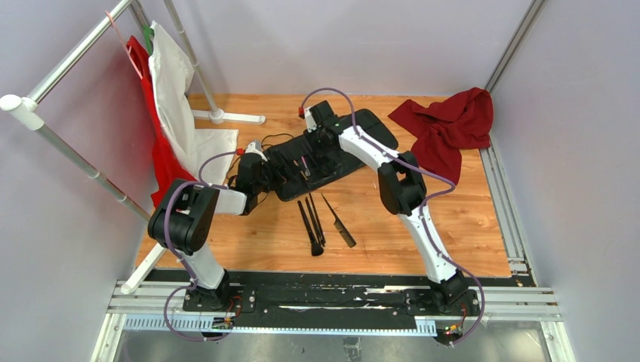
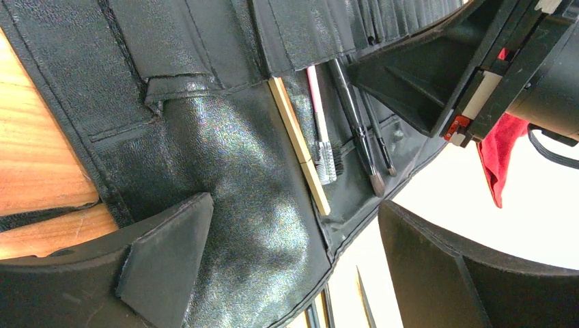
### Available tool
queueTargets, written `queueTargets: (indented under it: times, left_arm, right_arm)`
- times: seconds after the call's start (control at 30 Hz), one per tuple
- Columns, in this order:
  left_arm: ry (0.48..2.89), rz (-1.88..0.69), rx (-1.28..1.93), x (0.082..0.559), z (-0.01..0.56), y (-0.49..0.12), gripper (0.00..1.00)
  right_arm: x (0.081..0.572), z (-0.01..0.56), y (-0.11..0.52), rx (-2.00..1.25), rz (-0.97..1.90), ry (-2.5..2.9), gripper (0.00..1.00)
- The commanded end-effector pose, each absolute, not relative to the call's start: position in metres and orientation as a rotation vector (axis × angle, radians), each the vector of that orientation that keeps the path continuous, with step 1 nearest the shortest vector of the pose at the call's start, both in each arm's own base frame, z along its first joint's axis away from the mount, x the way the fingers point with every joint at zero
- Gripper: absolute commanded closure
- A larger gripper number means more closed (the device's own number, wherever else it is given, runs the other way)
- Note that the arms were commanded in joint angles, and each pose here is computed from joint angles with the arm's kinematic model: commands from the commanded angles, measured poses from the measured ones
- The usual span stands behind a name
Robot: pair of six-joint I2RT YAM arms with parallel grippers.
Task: Organize the makeup
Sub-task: Place the makeup brush in the cosmetics bag.
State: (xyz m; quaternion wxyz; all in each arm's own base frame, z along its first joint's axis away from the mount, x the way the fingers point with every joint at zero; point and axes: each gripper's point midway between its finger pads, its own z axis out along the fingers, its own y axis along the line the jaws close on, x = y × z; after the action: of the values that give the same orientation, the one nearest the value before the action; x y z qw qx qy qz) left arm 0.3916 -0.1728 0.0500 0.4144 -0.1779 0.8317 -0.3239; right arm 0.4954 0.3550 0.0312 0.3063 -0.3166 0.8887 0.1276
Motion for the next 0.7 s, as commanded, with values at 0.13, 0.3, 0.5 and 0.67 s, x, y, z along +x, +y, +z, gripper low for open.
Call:
queueTargets:
  times: [0.13,0.3,0.5,0.67]
  left_arm:
    - [2.181,-0.772,-0.470,0.380,0.024,-0.171,0.02]
    - [2.180,-0.770,-0.472,0.381,0.023,-0.171,0.02]
    - [2.180,-0.773,-0.472,0.381,0.024,-0.171,0.02]
    - [2.174,-0.774,-0.471,0.382,0.026,-0.172,0.02]
  right_arm:
    - [0.499,0.059,0.338,-0.814,0.287,2.333,0.78]
    - [0.500,0.073,0.335,-0.812,0.276,2.310,0.73]
    - [0.498,0.093,0.333,-0.803,0.282,2.286,0.68]
    - [0.483,0.110,0.329,-0.801,0.287,2.281,0.68]
